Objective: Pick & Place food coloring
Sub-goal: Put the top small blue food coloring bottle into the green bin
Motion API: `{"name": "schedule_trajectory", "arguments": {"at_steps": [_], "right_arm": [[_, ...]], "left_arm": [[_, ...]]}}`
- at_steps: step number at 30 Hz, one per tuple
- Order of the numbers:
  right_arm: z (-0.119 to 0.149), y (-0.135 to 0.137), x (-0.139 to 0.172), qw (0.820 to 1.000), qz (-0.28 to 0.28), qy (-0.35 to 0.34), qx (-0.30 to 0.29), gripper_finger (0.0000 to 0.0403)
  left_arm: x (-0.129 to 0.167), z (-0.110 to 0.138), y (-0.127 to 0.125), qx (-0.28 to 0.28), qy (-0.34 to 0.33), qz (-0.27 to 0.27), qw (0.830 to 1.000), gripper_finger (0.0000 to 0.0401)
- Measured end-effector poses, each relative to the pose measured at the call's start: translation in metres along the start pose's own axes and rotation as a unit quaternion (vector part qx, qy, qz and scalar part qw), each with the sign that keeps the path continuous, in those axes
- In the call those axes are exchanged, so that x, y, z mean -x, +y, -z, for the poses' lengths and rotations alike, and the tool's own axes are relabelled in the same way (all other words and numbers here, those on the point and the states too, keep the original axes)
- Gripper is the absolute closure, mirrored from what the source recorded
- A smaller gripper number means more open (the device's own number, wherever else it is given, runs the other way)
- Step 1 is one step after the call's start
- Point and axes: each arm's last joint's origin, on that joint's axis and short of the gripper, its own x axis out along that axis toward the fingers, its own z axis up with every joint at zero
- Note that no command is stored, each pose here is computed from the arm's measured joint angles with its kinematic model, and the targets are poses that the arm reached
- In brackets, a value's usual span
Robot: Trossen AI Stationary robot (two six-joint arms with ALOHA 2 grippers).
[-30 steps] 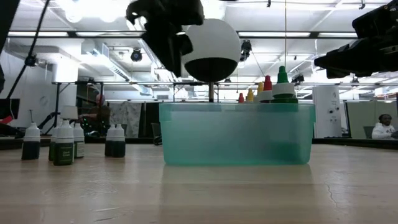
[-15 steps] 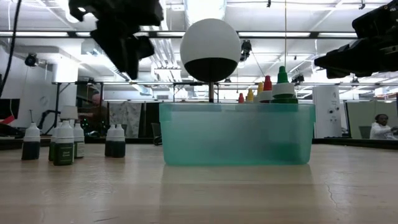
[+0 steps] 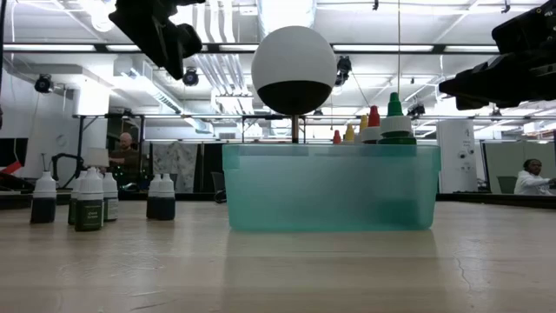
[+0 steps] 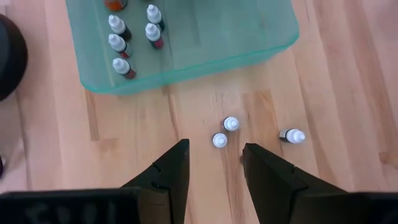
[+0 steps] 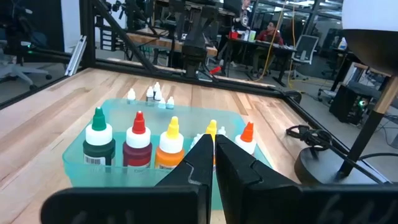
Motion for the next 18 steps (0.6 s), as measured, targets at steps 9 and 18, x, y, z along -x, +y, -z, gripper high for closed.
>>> {"name": "schedule_trajectory", "arguments": {"at_steps": [9,18], "right_arm": [[0.0,0.0,0.0,1.0,0.0,0.0,0.0,0.0394],[0.0,0.0,0.0,1.0,0.0,0.0,0.0,0.0394]], "left_arm": [[0.001,0.0,0.0,0.007,-0.001,0.0,1.0,0.0279],[-0.011,-0.002,-0.001,-0.019,0.018,0.03,0.999,0.0279]]}}
